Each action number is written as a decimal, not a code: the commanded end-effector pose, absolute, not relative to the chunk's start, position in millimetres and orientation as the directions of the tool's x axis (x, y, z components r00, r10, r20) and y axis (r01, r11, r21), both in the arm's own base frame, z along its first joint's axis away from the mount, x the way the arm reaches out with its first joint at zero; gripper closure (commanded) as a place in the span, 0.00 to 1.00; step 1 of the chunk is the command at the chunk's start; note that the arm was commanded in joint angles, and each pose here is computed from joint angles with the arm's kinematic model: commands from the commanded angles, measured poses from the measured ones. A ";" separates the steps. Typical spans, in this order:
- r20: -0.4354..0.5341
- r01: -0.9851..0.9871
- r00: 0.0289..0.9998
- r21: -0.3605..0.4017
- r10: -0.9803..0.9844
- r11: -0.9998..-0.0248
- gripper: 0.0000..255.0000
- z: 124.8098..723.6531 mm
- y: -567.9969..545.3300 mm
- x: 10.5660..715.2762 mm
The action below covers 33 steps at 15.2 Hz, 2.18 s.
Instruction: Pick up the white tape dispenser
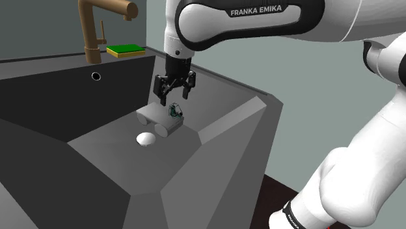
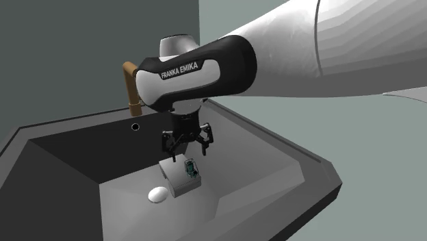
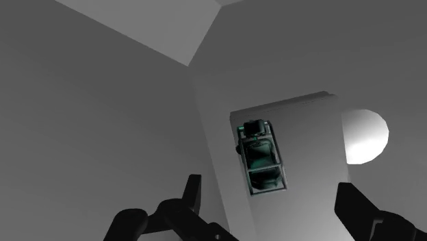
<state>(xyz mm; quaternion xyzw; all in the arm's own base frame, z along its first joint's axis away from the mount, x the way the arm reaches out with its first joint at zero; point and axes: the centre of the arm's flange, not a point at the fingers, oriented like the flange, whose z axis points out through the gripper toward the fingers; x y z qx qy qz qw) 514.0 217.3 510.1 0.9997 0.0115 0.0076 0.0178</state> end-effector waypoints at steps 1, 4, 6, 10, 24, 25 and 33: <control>0.015 0.023 1.000 0.036 0.023 -0.999 0.00 499.5 218.0 514.9; 0.015 0.023 1.000 0.036 0.023 -0.999 0.00 480.6 218.0 514.9; 0.015 0.023 1.000 0.036 0.023 -0.999 0.00 480.6 218.0 514.9; 0.015 0.023 1.000 0.036 0.023 -0.999 1.00 480.5 217.3 514.5; 0.015 0.023 1.000 0.036 0.023 -0.999 1.00 522.9 218.0 514.9; 0.015 0.023 1.000 0.036 0.023 -0.999 1.00 528.2 218.0 514.9; 0.015 0.023 1.000 0.036 0.023 -0.999 1.00 560.6 218.0 514.9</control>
